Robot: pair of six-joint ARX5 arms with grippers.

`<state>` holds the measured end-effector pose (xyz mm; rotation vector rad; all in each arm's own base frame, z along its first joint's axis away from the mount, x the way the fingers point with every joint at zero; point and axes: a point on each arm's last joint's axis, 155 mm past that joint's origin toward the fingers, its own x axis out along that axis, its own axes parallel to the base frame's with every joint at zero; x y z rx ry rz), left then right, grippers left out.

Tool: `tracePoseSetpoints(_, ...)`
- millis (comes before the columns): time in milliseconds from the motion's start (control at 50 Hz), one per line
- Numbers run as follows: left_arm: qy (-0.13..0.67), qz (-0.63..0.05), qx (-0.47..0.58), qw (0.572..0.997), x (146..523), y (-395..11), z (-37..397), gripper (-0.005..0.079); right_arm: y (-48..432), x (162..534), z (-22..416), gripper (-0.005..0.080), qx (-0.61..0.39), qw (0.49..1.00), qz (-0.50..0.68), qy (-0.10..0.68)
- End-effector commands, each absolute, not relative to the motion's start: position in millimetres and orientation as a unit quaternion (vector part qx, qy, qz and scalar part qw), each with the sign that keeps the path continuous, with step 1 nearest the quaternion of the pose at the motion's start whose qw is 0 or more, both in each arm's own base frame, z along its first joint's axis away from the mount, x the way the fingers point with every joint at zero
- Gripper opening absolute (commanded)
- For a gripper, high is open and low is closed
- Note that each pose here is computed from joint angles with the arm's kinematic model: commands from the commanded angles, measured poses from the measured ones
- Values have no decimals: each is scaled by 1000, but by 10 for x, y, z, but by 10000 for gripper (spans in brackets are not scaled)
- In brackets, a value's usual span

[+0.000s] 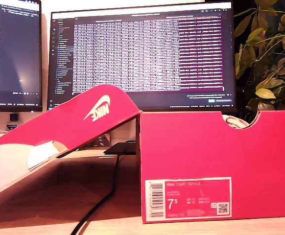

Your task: Close the red shoebox by pushing the lid with your left arm and holding the box in place with your right arm

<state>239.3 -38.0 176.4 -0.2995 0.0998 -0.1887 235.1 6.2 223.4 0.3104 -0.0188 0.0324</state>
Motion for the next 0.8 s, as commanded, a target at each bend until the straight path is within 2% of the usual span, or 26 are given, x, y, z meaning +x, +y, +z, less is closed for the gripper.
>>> tracePoseSetpoints(0,52,-103,-161,980,2395,-415,1855,-19,100,2376,2238,-12,156,987,23,10)
tracePoseSetpoints(260,107,-142,-178,968,2459,-589,1959,-19,287,2541,2246,-12,126,985,63,96)
tracePoseSetpoints(480,191,-159,-187,950,2583,-708,1898,-19,388,2805,2164,-12,86,976,87,181)
tracePoseSetpoints(780,322,-172,-187,912,2785,-784,1535,-19,427,3203,1764,-12,59,952,96,286)
